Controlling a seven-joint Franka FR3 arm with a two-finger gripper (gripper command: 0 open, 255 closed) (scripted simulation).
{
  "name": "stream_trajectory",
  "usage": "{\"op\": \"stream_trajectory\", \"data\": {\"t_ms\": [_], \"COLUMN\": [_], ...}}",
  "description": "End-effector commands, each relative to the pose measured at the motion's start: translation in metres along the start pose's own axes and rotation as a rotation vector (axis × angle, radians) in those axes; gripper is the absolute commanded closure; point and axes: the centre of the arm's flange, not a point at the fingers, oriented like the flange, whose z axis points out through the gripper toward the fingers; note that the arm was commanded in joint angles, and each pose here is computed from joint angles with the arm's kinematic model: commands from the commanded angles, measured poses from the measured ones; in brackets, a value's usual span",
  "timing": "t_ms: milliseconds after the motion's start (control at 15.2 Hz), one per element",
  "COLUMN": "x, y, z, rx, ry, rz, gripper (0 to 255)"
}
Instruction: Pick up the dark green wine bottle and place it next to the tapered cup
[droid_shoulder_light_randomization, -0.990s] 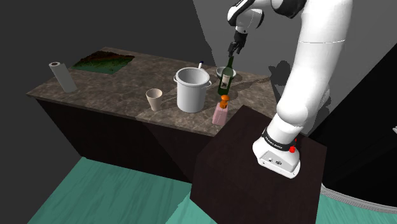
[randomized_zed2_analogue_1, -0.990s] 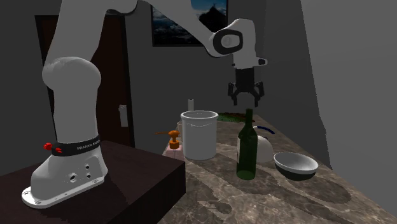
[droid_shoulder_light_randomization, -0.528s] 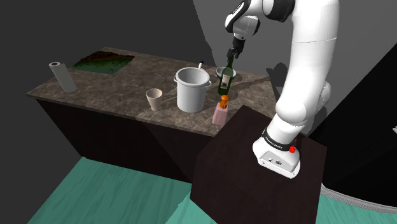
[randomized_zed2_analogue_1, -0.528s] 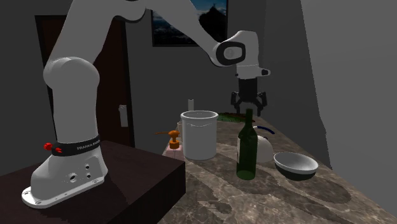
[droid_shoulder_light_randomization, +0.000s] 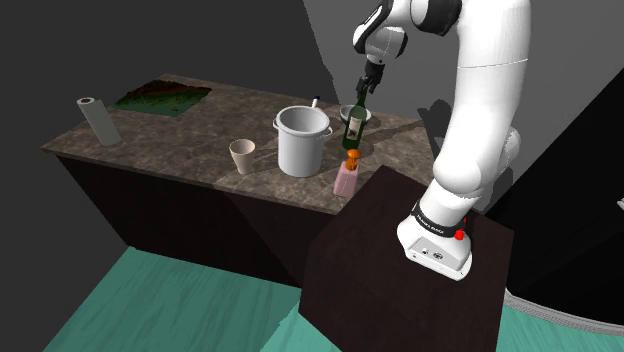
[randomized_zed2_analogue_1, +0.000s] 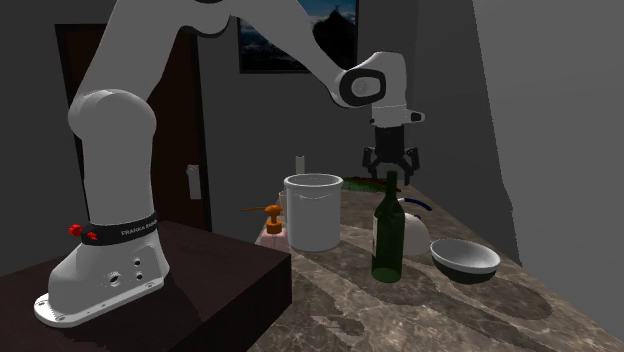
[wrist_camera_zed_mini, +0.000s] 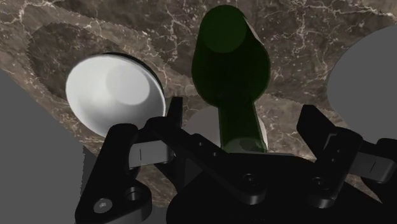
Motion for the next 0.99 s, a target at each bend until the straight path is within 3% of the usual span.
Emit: {"op": "stream_trajectory", "data": {"t_ms": [0,66,660,924], "x": [0.000,0.000,0.000,0.002], "y": [0.000,0.000,0.000,0.001], "z": [0.000,0.000,0.000,-0.021], "rx": [0.000,0.000,0.000,0.000], "ry": [0.000,0.000,0.000,0.000], "rz": [0.000,0.000,0.000,0.000], "gripper": [0,255,255,255]}}
